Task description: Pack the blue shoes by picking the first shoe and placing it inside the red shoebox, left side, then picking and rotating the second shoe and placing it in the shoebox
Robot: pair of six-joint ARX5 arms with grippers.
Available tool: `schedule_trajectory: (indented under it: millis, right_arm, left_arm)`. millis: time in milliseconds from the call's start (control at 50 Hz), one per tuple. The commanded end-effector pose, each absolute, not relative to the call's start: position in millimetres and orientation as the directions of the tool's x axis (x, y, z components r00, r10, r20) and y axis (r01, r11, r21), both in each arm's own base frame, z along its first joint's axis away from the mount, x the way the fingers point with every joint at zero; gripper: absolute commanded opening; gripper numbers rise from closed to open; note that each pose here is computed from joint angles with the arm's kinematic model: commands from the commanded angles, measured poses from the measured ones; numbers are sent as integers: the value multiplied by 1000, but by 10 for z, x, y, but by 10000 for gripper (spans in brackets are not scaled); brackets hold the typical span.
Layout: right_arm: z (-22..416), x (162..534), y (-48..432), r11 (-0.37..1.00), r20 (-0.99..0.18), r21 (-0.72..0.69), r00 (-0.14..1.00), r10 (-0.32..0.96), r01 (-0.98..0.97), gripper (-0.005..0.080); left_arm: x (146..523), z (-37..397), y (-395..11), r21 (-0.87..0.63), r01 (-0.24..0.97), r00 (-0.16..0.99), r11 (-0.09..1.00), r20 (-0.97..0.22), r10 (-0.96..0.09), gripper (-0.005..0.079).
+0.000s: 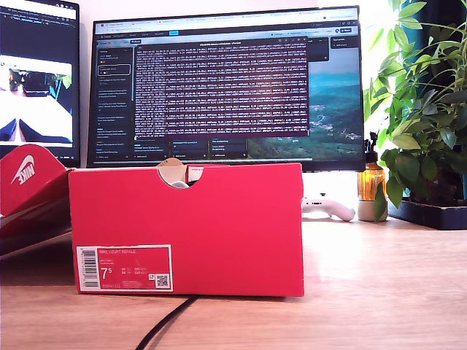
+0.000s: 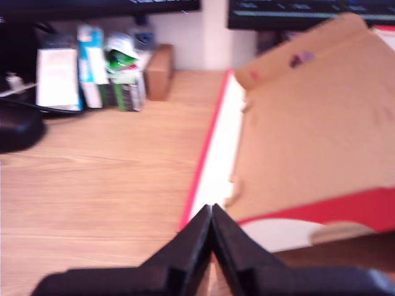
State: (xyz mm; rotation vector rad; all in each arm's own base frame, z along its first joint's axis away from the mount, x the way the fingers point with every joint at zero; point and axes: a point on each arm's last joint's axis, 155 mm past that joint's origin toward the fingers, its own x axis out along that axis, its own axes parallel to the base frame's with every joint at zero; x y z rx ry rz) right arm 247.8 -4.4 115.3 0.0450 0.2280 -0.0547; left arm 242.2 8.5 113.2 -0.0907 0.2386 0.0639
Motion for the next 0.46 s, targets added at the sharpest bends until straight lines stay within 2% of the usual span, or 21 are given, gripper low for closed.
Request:
schedule_trajectory:
  millis: [0,440]
  right_arm:
    - [1091,2483,-41,997,-234,43,971,-48,59,-8]
    - [1092,2483,-41,997,-233,42,971,-48,59,-7]
  left_arm:
    - [2428,996,96,-80,-79,965,994,-258,56,-16]
    - [2427,992,97,-80,-79,964,994,-260,56,-16]
